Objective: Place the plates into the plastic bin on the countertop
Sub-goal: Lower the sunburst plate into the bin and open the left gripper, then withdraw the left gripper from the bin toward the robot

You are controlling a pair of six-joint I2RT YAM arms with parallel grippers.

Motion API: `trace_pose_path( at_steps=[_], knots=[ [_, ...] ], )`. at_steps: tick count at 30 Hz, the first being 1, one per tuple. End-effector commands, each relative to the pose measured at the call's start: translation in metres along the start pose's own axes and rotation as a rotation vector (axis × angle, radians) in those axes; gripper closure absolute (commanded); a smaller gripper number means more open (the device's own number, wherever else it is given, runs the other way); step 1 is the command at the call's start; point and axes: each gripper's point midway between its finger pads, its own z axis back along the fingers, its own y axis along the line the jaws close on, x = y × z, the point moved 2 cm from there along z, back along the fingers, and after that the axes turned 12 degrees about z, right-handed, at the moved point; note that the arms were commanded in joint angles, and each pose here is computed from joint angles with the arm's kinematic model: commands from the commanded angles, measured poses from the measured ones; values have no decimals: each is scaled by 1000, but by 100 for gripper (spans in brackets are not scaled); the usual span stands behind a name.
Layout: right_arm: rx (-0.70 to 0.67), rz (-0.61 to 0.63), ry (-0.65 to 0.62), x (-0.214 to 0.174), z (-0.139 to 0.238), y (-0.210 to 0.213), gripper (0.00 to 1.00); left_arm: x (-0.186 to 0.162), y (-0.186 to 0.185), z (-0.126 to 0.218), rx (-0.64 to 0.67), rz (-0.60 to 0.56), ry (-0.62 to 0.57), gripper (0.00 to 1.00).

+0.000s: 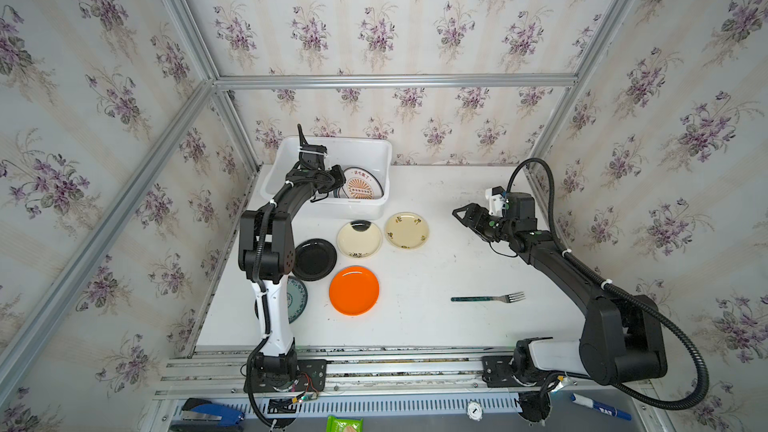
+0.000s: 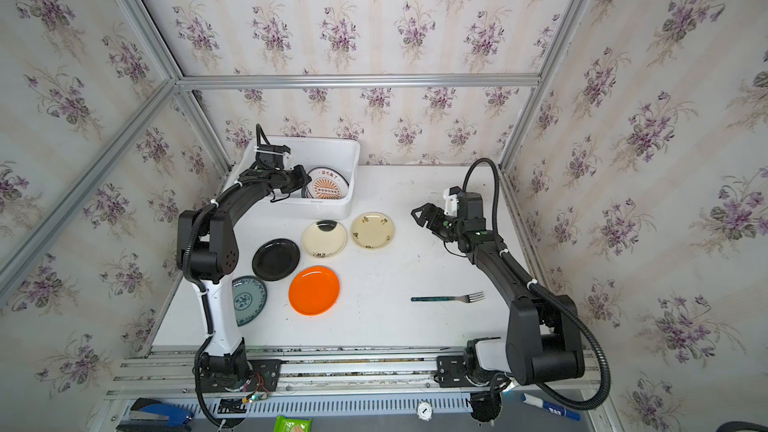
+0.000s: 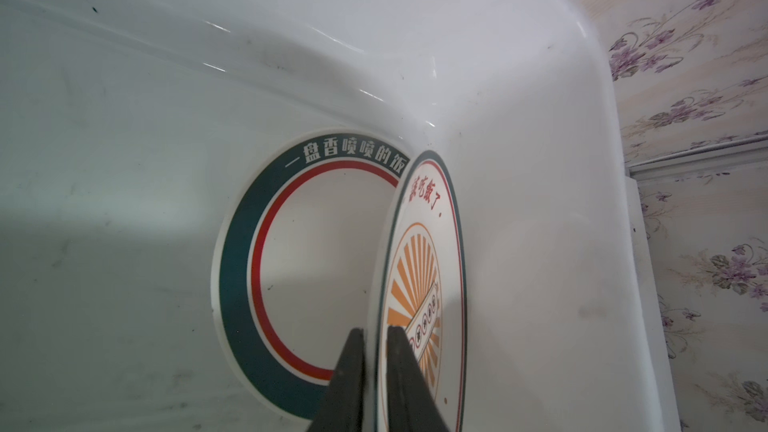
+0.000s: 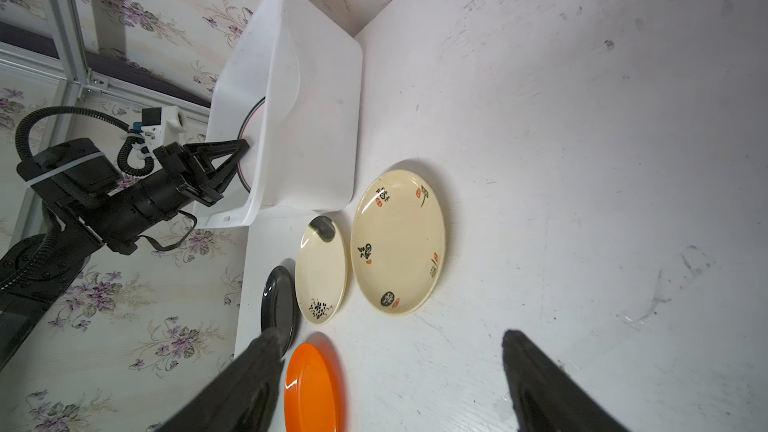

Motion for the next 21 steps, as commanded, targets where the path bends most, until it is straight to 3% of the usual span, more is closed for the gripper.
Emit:
trace_pose_path(
  at_steps=[1,3,5,6,7,14,21],
  knots=[
    [51,8,-29,13,1,9,16,-4,-4,0,-4,-52,26,67],
    [51,0,-28,13,-1,8,16,-4,-4,1,-3,-64,30,58],
    [52,-7,-24,12,-1,6,17,-1,-5,4,5,-72,21,39],
    [54,-10,-20,11,-2,6,17,1,-6,6,8,-78,13,15],
    [54,-14,-18,11,-3,5,17,3,-8,8,7,-83,4,1],
    [56,-57,0,8,-6,-2,18,13,-19,15,-9,-87,-15,0],
    [78,-108,27,5,-7,-7,21,24,-14,42,133,-164,-108,0]
  ],
)
